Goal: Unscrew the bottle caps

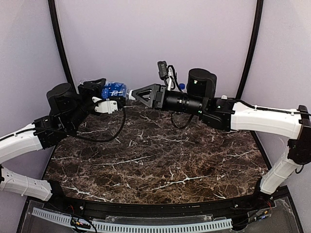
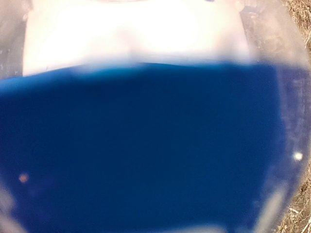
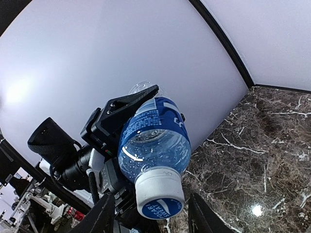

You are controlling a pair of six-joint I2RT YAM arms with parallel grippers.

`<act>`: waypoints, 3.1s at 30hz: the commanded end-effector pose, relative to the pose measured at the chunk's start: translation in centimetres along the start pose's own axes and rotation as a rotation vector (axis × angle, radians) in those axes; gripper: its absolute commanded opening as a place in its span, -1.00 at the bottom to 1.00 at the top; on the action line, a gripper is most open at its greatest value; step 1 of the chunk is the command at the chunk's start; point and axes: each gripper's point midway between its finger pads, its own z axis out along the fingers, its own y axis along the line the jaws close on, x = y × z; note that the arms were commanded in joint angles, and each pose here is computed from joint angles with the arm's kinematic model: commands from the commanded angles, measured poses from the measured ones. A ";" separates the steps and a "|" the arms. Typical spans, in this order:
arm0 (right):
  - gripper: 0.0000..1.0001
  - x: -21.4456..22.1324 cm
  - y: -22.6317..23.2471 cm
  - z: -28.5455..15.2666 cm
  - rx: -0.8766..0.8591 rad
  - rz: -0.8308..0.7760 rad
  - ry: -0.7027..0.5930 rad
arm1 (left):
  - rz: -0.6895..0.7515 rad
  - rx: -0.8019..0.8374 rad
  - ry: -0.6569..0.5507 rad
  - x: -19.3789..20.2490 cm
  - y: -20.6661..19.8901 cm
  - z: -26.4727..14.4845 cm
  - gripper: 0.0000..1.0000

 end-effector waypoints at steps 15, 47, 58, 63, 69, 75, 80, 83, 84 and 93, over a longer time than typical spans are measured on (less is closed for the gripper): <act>-0.36 0.1 -0.3 1.3 -0.047 0.019 -0.018 | -0.012 -0.004 0.006 0.1 0.5 -0.3 -0.01; -1.00 4.9 5.0 1.0 0.180 -1.431 0.112 | -0.083 0.460 -0.237 -2.3 -5.9 -6.1 -0.07; -1.00 9.5 6.9 0.9 0.227 -2.196 0.119 | -0.135 0.582 -0.254 -2.7 -7.2 -7.4 -0.06; -1.00 10.7 6.2 0.7 0.204 -2.387 0.131 | -0.142 0.614 -0.265 -2.8 -7.7 -7.8 -0.06; -1.00 10.1 5.4 1.0 0.343 -2.583 0.115 | -0.148 0.627 -0.258 -2.9 -7.9 -7.7 -0.06; -1.00 10.3 4.9 1.3 0.370 -2.662 0.134 | -0.153 0.634 -0.256 -2.8 -7.9 -7.8 -0.06; -0.78 7.9 5.7 1.5 0.513 -2.575 0.030 | -0.151 0.624 -0.239 -2.6 -7.9 -7.5 -0.06; 0.28 4.9 5.6 1.6 0.597 -2.243 0.026 | -0.183 0.525 -0.183 -2.3 -6.4 -5.7 -0.04; 0.55 4.4 5.5 1.5 0.584 -2.135 0.028 | -0.179 0.495 -0.140 -1.7 -6.3 -5.1 -0.02; 0.97 3.2 5.8 -1.9 0.185 -1.228 0.001 | -0.239 0.166 -0.031 -0.2 -0.4 -1.9 0.00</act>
